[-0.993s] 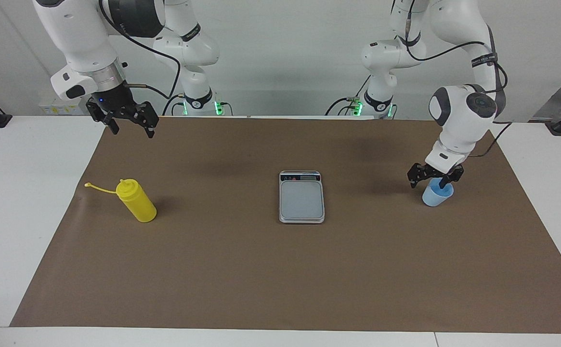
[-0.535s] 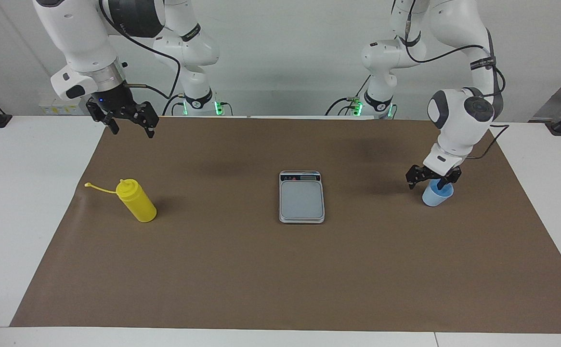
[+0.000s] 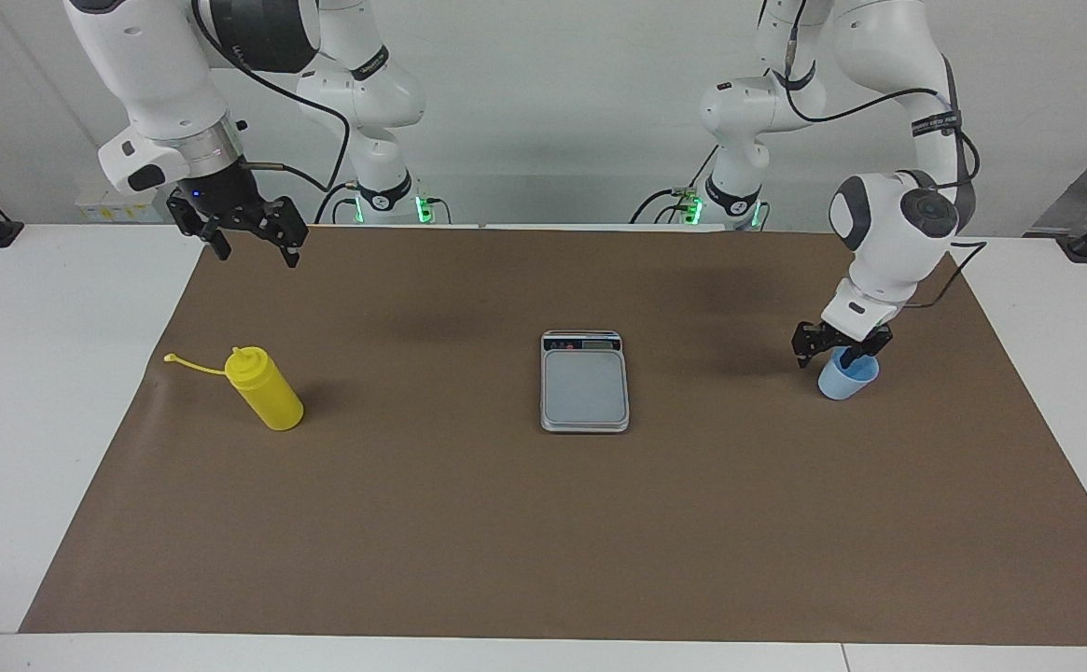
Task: Pour seasoning into cup on scale with both arms
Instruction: 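Close the left gripper on the light-blue cup, then carry the cup with the left gripper over the scale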
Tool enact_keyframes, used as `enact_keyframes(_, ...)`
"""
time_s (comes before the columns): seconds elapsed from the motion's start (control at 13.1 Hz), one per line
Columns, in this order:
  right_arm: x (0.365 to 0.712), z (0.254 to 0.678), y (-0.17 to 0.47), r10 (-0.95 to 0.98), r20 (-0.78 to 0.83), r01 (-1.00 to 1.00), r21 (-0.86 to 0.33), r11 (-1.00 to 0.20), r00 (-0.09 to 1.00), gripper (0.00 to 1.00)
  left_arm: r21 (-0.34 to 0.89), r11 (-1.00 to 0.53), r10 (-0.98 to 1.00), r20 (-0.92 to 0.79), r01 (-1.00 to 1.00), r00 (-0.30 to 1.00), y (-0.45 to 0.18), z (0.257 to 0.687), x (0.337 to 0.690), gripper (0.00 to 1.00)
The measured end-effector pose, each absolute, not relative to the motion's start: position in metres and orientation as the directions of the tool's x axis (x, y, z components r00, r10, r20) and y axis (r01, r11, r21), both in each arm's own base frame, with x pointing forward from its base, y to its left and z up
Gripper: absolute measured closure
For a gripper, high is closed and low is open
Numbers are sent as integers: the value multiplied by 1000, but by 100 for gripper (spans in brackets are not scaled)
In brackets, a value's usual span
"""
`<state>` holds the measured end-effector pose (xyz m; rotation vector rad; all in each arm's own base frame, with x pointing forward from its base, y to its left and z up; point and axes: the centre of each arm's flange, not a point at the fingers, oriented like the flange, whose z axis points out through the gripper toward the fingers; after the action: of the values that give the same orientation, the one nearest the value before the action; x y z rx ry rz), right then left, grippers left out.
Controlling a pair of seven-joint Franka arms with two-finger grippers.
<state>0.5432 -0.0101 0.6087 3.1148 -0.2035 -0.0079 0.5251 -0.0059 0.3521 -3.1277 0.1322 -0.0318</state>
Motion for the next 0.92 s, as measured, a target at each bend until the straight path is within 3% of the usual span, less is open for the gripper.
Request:
enact_keyframes(0.15, 543, 609, -10, -130, -4, -130, 20, -991, 991, 0, -12, -996, -89, 19, -89, 996, -5, 352, 525, 47)
enact_keyframes(0.23, 543, 609, -10, -130, -4, -130, 20, -991, 991, 0, -12, -996, -89, 19, -89, 996, -5, 352, 525, 47)
enact_keyframes(0.38, 543, 609, -10, -130, -4, -130, 20, -991, 991, 0, -12, -996, -90, 19, -90, 996, -6, 352, 525, 67)
enact_keyframes(0.46, 543, 609, -10, -130, -4, -130, 20, -991, 991, 0, -12, -996, -90, 19, -90, 996, -6, 352, 525, 67)
enact_keyframes(0.61, 543, 609, -10, -130, -4, -130, 20, -991, 991, 0, -12, -996, -91, 19, -91, 996, -6, 352, 525, 85)
enact_keyframes(0.92, 543, 609, -10, -130, -4, -130, 20, -991, 991, 0, -12, -996, -92, 21, -92, 995, -6, 352, 525, 91)
